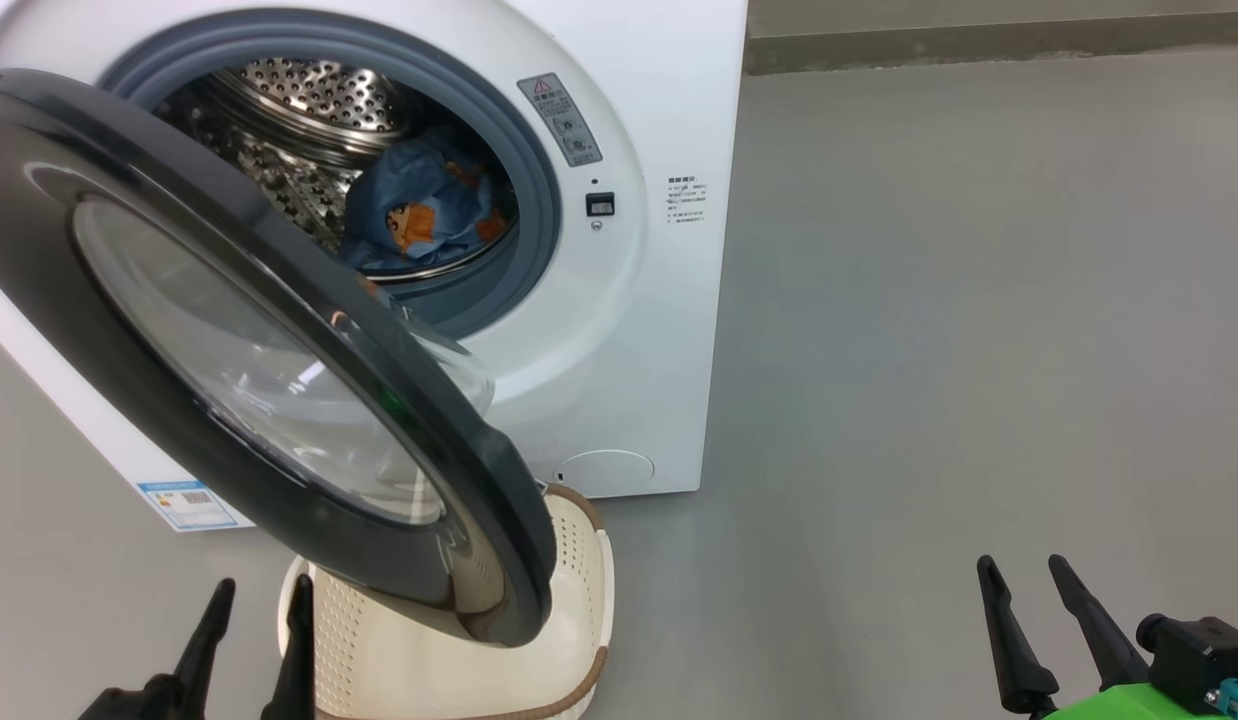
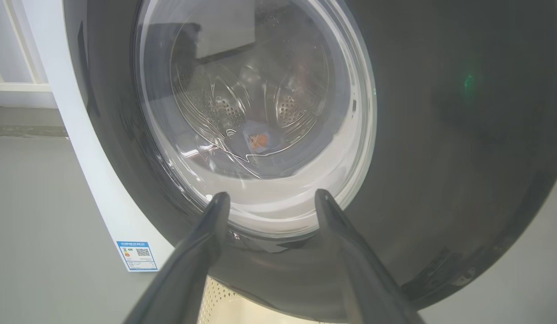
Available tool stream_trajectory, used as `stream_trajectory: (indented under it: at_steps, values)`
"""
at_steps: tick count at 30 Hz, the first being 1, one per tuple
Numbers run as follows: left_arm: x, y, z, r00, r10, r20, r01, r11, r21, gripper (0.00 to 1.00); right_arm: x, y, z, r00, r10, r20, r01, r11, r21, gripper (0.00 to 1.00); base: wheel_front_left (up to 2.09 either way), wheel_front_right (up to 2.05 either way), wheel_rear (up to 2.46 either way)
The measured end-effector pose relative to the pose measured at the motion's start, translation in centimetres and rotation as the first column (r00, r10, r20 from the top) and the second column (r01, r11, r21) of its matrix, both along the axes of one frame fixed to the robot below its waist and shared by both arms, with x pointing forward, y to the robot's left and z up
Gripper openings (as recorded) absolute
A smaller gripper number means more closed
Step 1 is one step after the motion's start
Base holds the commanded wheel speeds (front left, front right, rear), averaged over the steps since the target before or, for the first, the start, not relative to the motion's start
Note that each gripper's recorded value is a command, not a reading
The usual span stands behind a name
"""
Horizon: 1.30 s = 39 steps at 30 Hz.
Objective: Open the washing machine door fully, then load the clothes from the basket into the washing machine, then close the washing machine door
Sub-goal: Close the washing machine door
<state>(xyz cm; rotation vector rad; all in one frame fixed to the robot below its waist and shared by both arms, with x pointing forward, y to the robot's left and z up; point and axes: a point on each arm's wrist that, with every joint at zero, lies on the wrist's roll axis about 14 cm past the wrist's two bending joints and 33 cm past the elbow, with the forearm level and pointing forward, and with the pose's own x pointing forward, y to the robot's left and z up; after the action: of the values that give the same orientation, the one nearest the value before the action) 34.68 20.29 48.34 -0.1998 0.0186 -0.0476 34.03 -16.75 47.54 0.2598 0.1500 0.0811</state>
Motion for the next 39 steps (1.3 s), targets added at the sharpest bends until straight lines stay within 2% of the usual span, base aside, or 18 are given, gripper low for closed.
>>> stream_trajectory:
  at_steps: [8, 20, 28, 29, 30, 31, 35, 39]
  values:
    - [-0.1, -0.2, -0.4, 1.0, -0.005, -0.006, 0.005, 1.0, 0.008, 1.0, 0.1, 0.0, 0.4, 1.0, 0.005, 0.011, -0.004, 1.0, -0.018, 1.0, 0.0, 0.0, 0.0]
    - [-0.3, -0.7, -0.7, 1.0, -0.007, -0.014, 0.007, 1.0, 0.002, 1.0, 0.3, 0.9, 1.9, 0.997, 0.047, 0.057, -0.041, 0.993, -0.113, 1.0, 0.0, 0.0, 0.0]
    - [-0.5, -0.5, -0.8, 1.0, 0.003, -0.015, -0.003, 1.0, 0.003, 1.0, 0.5, 1.4, 3.1, 0.994, 0.065, 0.089, -0.054, 0.991, -0.121, 1.0, 0.0, 0.0, 0.0]
    - [-0.6, -0.4, -0.8, 1.0, 0.004, -0.016, -0.004, 1.0, 0.007, 1.0, 0.5, 1.5, 3.1, 0.994, 0.067, 0.09, -0.056, 0.991, -0.122, 0.96, 0.0, 0.0, 0.0]
    - [-0.7, -0.4, -0.8, 1.0, 0.005, -0.017, -0.005, 1.0, 0.007, 1.0, 0.5, 1.6, 3.1, 0.993, 0.071, 0.09, -0.06, 0.991, -0.121, 0.4, 0.0, 0.0, 0.0]
    - [-0.8, -0.4, -0.9, 1.0, 0.004, -0.018, -0.004, 1.0, 0.007, 1.0, 0.5, 1.9, 3.3, 0.992, 0.078, 0.098, -0.066, 0.991, -0.12, 0.0, 0.0, 0.0, 0.0]
    - [-1.2, 0.0, -0.8, 1.0, 0.017, -0.017, -0.017, 1.0, 0.013, 1.0, 0.8, 3.8, 3.9, 0.984, 0.134, 0.119, -0.121, 0.986, -0.114, 0.0, 0.0, 0.0, 0.0]
    - [-1.9, 0.9, -0.7, 0.999, 0.046, -0.013, -0.046, 0.999, 0.019, 1.0, 1.3, 9.0, 5.1, 0.943, 0.293, 0.157, -0.278, 0.954, -0.109, 0.0, 0.0, 0.0, 0.0]
